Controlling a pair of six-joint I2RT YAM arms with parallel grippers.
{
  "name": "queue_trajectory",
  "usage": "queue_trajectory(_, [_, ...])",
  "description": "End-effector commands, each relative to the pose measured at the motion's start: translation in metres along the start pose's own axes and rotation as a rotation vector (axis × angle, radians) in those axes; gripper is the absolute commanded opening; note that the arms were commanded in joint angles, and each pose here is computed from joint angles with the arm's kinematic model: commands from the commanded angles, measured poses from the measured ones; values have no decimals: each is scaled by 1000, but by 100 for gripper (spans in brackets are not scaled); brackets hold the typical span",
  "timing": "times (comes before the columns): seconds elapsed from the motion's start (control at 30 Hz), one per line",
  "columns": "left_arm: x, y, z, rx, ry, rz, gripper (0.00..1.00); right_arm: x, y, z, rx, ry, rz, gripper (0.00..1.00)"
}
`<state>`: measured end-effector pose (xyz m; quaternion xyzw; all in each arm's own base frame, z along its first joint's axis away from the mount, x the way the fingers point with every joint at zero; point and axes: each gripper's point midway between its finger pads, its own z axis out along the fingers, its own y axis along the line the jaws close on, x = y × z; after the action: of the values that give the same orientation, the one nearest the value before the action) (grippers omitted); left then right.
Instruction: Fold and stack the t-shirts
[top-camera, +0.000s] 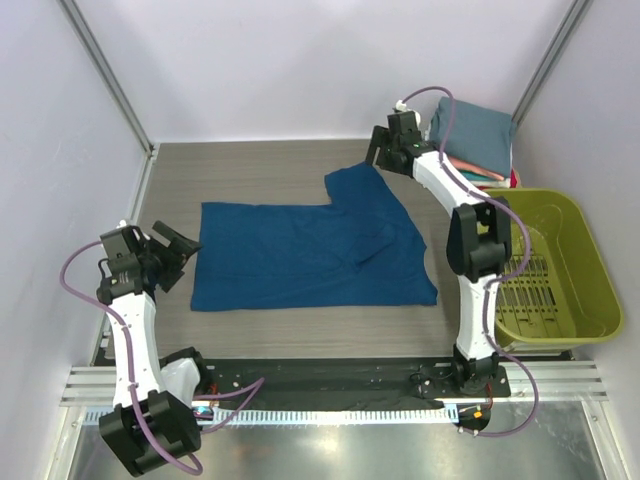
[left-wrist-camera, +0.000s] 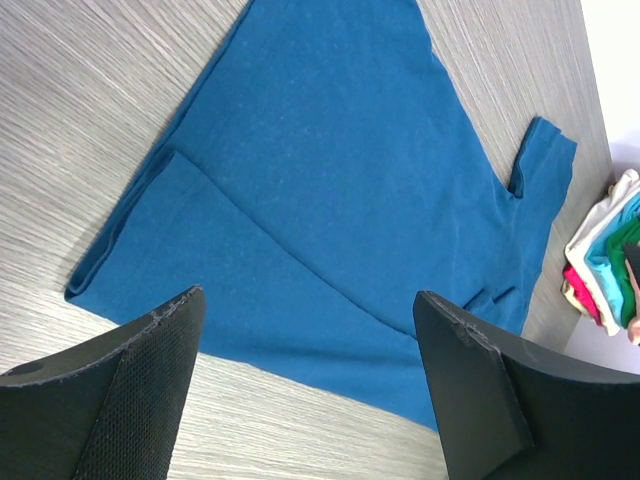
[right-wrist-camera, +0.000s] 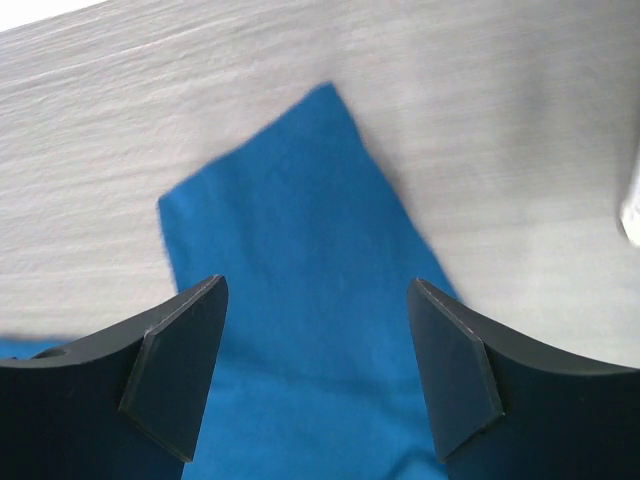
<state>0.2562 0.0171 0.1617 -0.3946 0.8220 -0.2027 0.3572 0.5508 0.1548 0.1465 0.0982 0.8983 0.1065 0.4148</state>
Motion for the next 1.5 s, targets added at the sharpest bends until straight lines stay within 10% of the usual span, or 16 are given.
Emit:
queue_trajectory(0.0, [-3, -11, 1, 59, -3, 35, 85, -22, 16, 19, -25, -44, -55, 78])
queue_trajectory(0.63, [1, -12, 4, 71, 32, 33, 81, -22, 12, 148, 7, -145, -116, 80])
queue_trajectory(1.17, [3, -11, 8, 67, 56, 32, 78, 46, 9, 166, -1, 17, -176, 1])
queue_trajectory(1.47, [-14, -4, 3, -67, -7, 112, 78, 3, 30, 124, -80, -38, -159, 1])
